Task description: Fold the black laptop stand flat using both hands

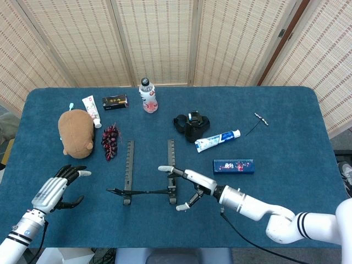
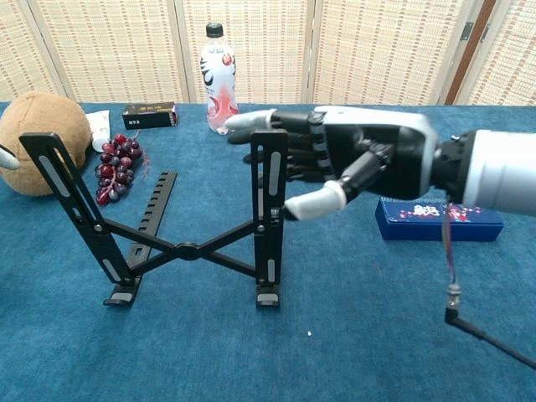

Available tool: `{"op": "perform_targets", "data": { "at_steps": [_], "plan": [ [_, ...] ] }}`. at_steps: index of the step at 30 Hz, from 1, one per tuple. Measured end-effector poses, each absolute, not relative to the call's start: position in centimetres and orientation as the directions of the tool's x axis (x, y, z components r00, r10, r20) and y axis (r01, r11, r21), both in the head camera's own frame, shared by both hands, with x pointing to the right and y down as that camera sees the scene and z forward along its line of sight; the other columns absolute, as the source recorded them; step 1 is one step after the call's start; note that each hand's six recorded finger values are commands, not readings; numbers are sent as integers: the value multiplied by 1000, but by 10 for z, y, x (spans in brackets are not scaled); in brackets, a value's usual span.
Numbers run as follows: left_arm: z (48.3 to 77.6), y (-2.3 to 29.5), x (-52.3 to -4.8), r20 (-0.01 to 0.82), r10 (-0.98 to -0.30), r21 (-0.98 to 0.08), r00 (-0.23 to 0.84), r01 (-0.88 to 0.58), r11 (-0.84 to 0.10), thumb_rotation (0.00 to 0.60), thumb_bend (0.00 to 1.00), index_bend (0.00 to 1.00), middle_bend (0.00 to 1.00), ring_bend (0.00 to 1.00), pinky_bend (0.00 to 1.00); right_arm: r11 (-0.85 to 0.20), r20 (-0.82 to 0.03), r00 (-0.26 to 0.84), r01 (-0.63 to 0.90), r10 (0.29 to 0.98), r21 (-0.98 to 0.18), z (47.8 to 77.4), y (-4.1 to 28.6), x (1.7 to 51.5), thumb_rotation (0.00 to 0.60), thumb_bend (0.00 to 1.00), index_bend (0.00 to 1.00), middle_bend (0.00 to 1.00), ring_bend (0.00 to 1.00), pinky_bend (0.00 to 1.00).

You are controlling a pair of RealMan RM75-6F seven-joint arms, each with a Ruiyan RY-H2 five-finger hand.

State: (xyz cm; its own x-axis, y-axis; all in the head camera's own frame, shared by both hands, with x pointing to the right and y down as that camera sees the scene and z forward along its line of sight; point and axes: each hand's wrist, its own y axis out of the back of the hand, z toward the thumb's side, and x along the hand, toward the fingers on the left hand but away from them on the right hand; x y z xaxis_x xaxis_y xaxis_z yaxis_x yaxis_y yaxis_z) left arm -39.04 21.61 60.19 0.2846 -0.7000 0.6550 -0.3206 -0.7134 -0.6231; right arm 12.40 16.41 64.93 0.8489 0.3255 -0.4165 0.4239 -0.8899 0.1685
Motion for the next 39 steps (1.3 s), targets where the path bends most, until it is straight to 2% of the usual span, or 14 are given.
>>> {"op": "perform_targets", "data": {
  "at_steps": [5, 13, 19, 29, 34, 39],
  "plan": [
    [603, 219, -392, 666, -691, -617, 280, -314, -722, 600, 0, 0, 32, 0, 119, -895, -434, 855, 398, 283, 201, 659, 174, 117, 600, 325, 215, 147, 124, 0],
    [606, 221, -390, 674, -682, -608, 284, -311, -730, 600, 0, 0, 32, 0, 119, -857, -464, 848, 422, 258, 294, 667, 184, 120, 600, 324, 215, 147, 124, 0],
    [608, 222, -389, 677, -676, -602, 290, -310, -736, 600, 0, 0, 32, 0, 119, -792, -499, 830, 472, 251, 386, 673, 192, 123, 600, 324, 215, 147, 124, 0],
    [609, 222, -390, 676, -678, -602, 290, -315, -734, 600, 0, 0, 32, 0, 119, -685, -537, 821, 506, 195, 524, 673, 207, 128, 600, 324, 215, 146, 124, 0],
    [609, 222, -390, 673, -680, -603, 291, -316, -733, 600, 0, 0, 32, 0, 119, -685, -521, 824, 512, 222, 518, 669, 200, 132, 600, 324, 215, 146, 124, 0],
    [608, 222, -389, 673, -679, -603, 294, -316, -733, 600, 0, 0, 31, 0, 119, -746, -491, 825, 508, 280, 429, 660, 189, 138, 600, 325, 215, 146, 124, 0]
  ]
}}
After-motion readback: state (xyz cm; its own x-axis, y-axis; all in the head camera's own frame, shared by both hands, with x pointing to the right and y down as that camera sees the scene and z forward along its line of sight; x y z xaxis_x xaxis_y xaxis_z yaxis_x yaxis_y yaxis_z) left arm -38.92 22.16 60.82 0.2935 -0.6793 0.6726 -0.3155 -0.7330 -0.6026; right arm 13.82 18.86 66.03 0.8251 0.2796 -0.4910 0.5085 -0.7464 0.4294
